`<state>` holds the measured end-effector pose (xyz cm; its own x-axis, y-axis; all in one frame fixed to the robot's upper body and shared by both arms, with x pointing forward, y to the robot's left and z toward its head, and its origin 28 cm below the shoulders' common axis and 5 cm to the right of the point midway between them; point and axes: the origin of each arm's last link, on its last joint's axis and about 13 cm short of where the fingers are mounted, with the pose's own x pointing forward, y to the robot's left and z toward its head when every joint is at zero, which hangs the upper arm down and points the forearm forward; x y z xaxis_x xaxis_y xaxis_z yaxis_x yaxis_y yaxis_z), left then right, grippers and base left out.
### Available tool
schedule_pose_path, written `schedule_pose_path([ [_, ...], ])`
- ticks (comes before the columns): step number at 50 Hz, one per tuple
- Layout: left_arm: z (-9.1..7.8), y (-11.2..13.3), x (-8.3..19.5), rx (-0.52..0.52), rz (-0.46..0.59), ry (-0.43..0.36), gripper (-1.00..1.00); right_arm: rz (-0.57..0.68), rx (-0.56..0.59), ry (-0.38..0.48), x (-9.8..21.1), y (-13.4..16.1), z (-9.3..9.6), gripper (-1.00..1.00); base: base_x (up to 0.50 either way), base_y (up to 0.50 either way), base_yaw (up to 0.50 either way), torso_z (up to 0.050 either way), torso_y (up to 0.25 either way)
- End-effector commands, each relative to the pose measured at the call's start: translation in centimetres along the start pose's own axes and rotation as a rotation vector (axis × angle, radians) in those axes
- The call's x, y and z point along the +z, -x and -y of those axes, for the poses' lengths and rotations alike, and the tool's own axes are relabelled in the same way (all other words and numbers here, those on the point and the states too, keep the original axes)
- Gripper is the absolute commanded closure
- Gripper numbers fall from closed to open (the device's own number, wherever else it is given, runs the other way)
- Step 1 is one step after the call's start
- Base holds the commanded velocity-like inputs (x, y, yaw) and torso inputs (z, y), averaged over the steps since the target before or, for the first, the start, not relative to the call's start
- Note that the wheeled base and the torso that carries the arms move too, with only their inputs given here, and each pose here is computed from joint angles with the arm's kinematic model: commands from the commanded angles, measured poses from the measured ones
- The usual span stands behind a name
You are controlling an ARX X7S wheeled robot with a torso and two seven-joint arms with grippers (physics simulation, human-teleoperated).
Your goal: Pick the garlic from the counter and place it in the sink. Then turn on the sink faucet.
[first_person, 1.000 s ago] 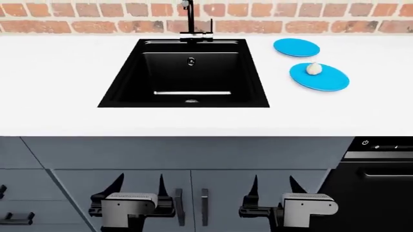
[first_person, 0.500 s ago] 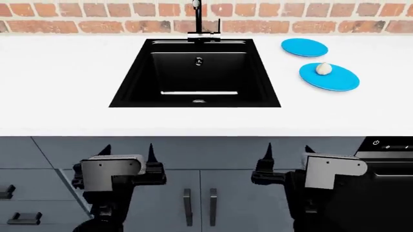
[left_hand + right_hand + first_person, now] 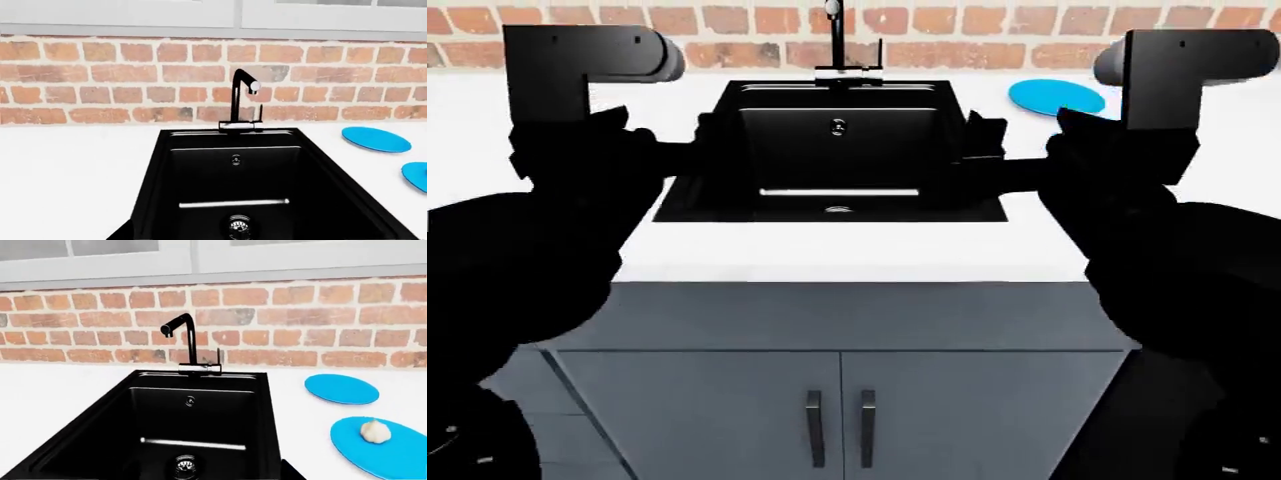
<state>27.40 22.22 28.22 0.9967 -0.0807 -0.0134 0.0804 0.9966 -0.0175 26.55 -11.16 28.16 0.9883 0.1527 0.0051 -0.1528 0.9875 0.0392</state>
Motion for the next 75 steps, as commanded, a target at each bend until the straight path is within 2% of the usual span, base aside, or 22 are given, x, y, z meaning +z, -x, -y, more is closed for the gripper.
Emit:
schedule_pose_path([
  [1,-4.2,-7.0,7.9,0.052,0.009,-0.057,-1.00,-0.017,-0.002,0.131,7.3,-8.8,2.1,-1.00,0.00,0.00,0.00,0.000,0.000],
  [3,-4.2,-7.0,7.9,0.052,0.009,-0.057,-1.00,-0.017,-0.002,0.131,7.3,-8.8,2.1,-1.00,0.00,0.00,0.00,0.000,0.000],
  [4,-3.9,-8.7,9.6,0.058,0.076,-0.137,-1.00,0.096,0.021,0.185,9.7,-10.7,0.6,-1.00,0.00,0.00,0.00,0.000,0.000],
  [6,-5.0,-11.2,9.6,0.106,0.028,-0.127,-1.00,0.075,-0.025,0.225,9.8,-13.2,1.0,-1.00,0.00,0.00,0.00,0.000,0.000],
  [7,-5.8,-12.1,8.9,0.149,-0.014,-0.118,-1.00,0.041,-0.051,0.220,9.3,-14.2,1.5,-1.00,0.00,0.00,0.00,0.000,0.000],
  [9,-6.2,-13.2,9.0,0.166,-0.022,-0.103,-1.00,0.002,-0.078,0.191,8.8,-15.4,2.2,-1.00,0.00,0.00,0.00,0.000,0.000],
  [10,-6.2,-13.5,8.9,0.171,-0.026,-0.105,-1.00,-0.056,-0.120,0.170,7.7,-15.6,3.1,-1.00,0.00,0.00,0.00,0.000,0.000],
  [11,-6.3,-13.7,8.7,0.170,-0.039,-0.100,-1.00,-0.067,-0.175,0.193,7.4,-15.6,3.1,-1.00,0.00,0.00,0.00,0.000,0.000],
  [13,-6.6,-13.7,7.8,0.239,-0.078,-0.114,-1.00,-0.067,-0.253,0.247,6.8,-15.8,2.8,-1.00,0.00,0.00,0.00,0.000,0.000],
  [15,-6.6,-13.7,7.8,0.239,-0.078,-0.114,-1.00,-0.067,-0.253,0.247,6.8,-15.8,2.8,-1.00,0.00,0.00,0.00,0.000,0.000],
  [17,-7.1,-13.8,7.0,0.291,-0.083,-0.134,-1.00,-0.085,-0.319,0.227,6.0,-15.9,2.9,-1.00,0.00,0.00,0.00,0.000,0.000],
  [19,-7.5,-13.8,6.7,0.322,-0.066,-0.121,-1.00,-0.101,-0.344,0.226,5.3,-16.0,3.1,-1.00,0.00,0.00,0.00,0.000,0.000],
  [21,-7.6,-13.8,6.4,0.312,-0.079,-0.120,-1.00,-0.100,-0.348,0.222,4.9,-16.0,3.5,-1.00,0.00,0.00,0.00,0.000,0.000],
  [22,-7.7,-13.8,6.3,0.313,-0.085,-0.121,-1.00,-0.123,-0.414,0.231,4.7,-15.8,3.8,-1.00,0.00,0.00,0.00,0.000,0.000],
  [26,-8.0,-13.6,6.4,0.349,-0.096,-0.110,-1.00,-0.119,-0.403,0.235,4.7,-15.8,4.1,-1.00,0.48,0.00,0.00,0.000,0.000],
  [32,-7.5,-13.8,6.1,0.326,-0.103,-0.123,-1.00,-0.121,-0.407,0.226,4.8,-15.7,4.3,-1.00,0.50,0.00,0.00,0.000,0.000],
  [36,-7.5,-13.9,5.8,0.326,-0.102,-0.107,-1.00,-0.147,-0.432,0.226,3.5,-15.7,5.0,-1.00,0.50,0.00,0.00,0.000,0.000],
  [75,-7.5,-14.0,5.5,0.317,-0.112,-0.114,-1.00,-0.154,-0.445,0.244,3.2,-15.7,5.3,-1.00,0.50,0.00,0.00,0.000,0.000],
])
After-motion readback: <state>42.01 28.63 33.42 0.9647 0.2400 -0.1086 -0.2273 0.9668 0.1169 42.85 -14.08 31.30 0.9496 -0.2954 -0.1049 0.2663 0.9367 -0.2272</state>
